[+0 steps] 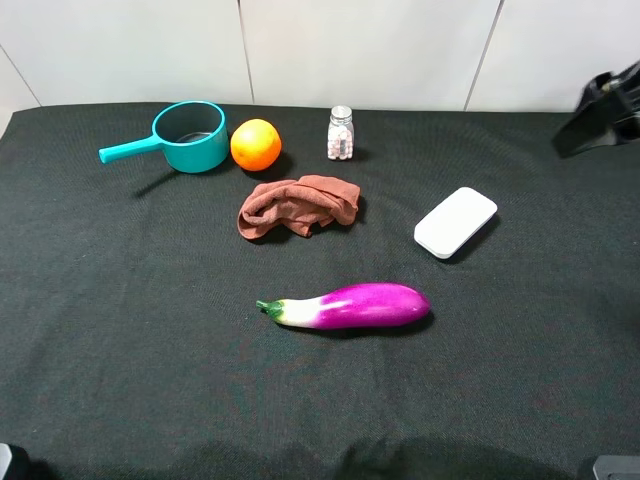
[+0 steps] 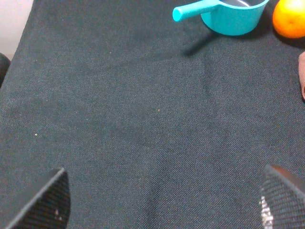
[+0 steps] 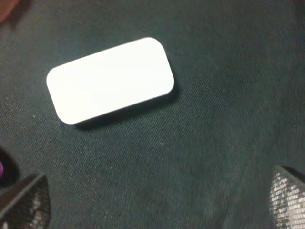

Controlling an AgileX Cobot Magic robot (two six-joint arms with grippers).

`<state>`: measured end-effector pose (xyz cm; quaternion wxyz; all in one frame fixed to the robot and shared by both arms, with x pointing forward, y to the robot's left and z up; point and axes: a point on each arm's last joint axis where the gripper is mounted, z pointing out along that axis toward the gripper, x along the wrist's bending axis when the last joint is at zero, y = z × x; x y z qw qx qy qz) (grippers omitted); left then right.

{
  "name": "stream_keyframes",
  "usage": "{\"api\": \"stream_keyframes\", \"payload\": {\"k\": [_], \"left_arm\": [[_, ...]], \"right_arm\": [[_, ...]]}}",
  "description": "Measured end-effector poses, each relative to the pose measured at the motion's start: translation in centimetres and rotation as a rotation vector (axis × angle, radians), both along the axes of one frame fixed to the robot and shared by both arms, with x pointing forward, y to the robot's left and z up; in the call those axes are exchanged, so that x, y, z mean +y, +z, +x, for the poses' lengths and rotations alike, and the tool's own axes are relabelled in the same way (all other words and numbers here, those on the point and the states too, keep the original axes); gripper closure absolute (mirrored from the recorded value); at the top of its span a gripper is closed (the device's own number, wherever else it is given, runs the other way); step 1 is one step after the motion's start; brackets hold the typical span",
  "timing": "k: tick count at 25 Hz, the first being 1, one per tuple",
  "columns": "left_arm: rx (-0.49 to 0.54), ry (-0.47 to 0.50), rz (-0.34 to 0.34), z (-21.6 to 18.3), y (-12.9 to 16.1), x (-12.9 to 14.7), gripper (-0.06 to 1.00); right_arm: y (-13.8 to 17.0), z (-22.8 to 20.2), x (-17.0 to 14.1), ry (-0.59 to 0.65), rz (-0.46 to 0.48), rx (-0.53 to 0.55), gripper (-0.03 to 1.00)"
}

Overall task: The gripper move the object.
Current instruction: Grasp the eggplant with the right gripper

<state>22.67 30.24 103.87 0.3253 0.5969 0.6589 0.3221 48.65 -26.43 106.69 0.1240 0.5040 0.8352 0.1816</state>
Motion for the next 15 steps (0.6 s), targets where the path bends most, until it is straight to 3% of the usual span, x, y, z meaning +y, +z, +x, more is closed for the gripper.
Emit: {"api": "stream_keyframes", "payload": {"k": [15], "left_arm": [[0.000,0.000,0.000,0.0,0.0,0.0,0.12]], "right_arm": [[-5.2,0.2,9.7,0.399,-0.177,0.098,0.27]]}}
